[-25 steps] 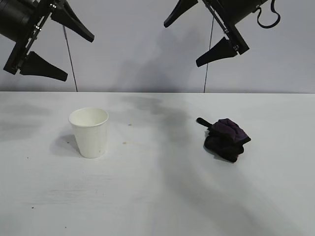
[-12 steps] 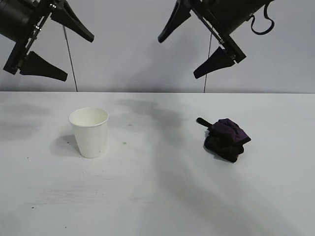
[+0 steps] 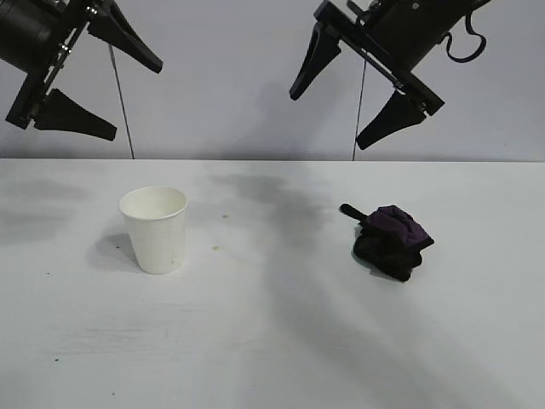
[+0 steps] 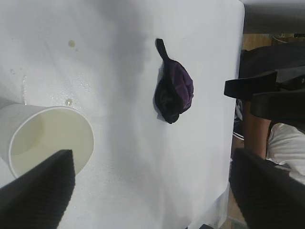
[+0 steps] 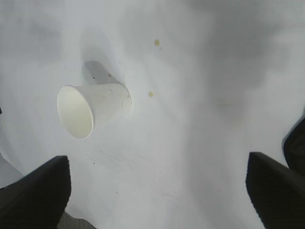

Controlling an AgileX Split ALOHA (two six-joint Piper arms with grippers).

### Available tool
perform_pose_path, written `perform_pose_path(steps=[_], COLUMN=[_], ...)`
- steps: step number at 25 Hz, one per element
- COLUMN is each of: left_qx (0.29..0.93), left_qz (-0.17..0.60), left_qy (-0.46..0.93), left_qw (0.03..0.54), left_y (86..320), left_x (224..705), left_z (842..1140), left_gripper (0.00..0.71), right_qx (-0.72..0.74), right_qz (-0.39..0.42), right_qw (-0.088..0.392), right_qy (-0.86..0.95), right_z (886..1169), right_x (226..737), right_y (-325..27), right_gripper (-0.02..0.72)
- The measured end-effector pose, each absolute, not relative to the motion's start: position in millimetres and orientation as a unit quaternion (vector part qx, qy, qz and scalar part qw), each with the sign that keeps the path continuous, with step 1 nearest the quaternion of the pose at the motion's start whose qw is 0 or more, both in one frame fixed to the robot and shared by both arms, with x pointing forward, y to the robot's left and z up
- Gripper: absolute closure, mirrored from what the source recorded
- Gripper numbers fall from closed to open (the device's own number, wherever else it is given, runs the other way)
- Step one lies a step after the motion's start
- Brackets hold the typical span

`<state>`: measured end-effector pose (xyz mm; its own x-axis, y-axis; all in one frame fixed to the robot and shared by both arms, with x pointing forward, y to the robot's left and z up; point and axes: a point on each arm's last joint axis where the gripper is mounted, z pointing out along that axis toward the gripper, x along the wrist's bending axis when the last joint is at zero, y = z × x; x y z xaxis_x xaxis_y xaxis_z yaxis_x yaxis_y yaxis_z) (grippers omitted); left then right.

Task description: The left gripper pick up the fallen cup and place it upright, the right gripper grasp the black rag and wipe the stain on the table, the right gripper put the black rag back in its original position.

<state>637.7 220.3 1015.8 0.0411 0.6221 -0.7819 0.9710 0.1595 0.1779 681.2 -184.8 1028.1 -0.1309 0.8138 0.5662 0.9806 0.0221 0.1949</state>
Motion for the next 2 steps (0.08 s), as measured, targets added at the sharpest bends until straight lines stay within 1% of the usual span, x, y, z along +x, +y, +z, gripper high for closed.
perform_pose_path(steps=[2], left_qx=[0.608], left_qz=[-0.224], left_qy=[0.655], left_qw=[0.388], left_y=[220.4], left_x=[637.7], left_z=[1015.7], left_gripper=[0.074], right_qx=[-0.642], right_qz=[-0.277], right_qw=[0.15], right_qy=[-0.699], right_z=[1028.1], right_x=[681.2], right_y=[-184.8], right_gripper=[0.009])
